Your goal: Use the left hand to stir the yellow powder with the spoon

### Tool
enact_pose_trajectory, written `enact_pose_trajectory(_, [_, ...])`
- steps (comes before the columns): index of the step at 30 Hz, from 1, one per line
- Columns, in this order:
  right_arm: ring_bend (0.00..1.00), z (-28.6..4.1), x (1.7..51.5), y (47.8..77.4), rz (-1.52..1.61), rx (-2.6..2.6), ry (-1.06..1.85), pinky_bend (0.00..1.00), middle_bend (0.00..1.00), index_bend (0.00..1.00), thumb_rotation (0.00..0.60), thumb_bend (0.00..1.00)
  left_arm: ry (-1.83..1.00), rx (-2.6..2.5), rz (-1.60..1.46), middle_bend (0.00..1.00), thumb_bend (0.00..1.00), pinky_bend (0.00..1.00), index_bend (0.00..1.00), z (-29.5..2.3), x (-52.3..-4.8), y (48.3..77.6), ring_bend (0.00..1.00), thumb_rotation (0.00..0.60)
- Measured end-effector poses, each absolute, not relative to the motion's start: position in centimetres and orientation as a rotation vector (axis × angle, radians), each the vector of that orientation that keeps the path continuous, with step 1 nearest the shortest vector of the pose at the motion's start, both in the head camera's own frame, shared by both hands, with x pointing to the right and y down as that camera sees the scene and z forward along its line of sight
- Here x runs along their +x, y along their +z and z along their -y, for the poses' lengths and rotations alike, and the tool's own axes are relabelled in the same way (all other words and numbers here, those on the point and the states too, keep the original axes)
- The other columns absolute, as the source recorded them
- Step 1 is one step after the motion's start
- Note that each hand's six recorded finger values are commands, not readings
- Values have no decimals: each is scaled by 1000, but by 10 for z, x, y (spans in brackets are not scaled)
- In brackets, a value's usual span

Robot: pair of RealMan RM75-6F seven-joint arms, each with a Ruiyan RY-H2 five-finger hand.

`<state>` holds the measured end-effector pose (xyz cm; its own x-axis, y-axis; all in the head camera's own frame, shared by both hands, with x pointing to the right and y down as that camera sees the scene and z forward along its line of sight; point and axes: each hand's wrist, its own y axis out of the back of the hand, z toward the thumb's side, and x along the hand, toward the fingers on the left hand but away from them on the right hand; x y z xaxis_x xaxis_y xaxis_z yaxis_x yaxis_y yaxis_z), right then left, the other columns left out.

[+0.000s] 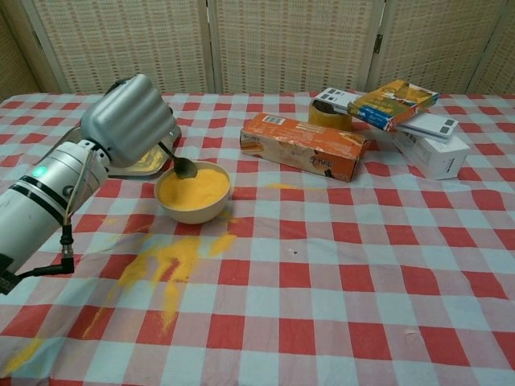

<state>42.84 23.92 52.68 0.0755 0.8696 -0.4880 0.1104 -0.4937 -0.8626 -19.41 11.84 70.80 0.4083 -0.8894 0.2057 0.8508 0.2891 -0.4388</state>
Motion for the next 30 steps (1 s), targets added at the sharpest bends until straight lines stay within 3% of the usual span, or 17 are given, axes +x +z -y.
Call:
enact_pose_trajectory(10, [0,-240,429,525,984,-1706,1477,0,0,0,600,152,-1144,-591,-94,1000,490,1000,910,-132,-188,711,1000,600])
enact_pose_trajectory(21, [0,-240,428,526,977,-1700,1482,0,0,0,600,152,-1108,-694,-120,1000,490,1000,910,-154,-188,694,1000,600])
enact_pose_trajectory(30, [0,-241,428,527,972,-1700,1488,0,0,0,600,152,-1115,-686,-172,1000,490,1000,910,-146,-193,675,1000,600])
